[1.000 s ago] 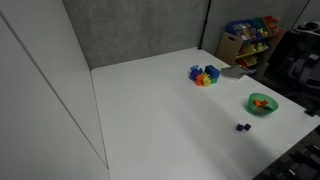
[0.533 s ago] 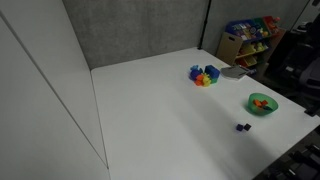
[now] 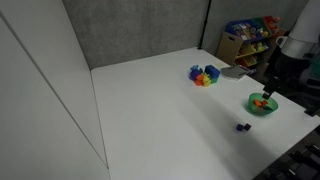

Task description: Put the block inside the bowl

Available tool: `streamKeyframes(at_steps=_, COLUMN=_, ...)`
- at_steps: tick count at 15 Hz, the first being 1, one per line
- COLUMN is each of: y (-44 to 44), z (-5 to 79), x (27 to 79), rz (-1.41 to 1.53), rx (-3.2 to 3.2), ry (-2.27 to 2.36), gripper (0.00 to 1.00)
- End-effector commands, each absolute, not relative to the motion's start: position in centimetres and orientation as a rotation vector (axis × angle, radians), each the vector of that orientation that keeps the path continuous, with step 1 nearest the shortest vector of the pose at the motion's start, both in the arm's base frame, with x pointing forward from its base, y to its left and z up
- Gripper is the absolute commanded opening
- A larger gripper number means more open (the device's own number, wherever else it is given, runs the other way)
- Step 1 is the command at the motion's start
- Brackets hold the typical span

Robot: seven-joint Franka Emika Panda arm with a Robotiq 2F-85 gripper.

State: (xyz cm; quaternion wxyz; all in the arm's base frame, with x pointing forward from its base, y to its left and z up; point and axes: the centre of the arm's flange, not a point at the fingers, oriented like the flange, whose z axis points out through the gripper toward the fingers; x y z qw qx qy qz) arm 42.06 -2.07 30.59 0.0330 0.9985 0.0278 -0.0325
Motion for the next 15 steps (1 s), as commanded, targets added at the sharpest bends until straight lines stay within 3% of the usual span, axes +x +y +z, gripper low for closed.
streamKeyframes(at_steps=1, y=-3.0, z=25.3, x=43.5, rz=-0.1, rx=3.036, ry=0.301, gripper=1.0)
streamKeyframes(at_steps=15, y=-3.2, z=8.9, x=44.5, rz=0.017, rx=3.045, ry=0.495, gripper=1.0)
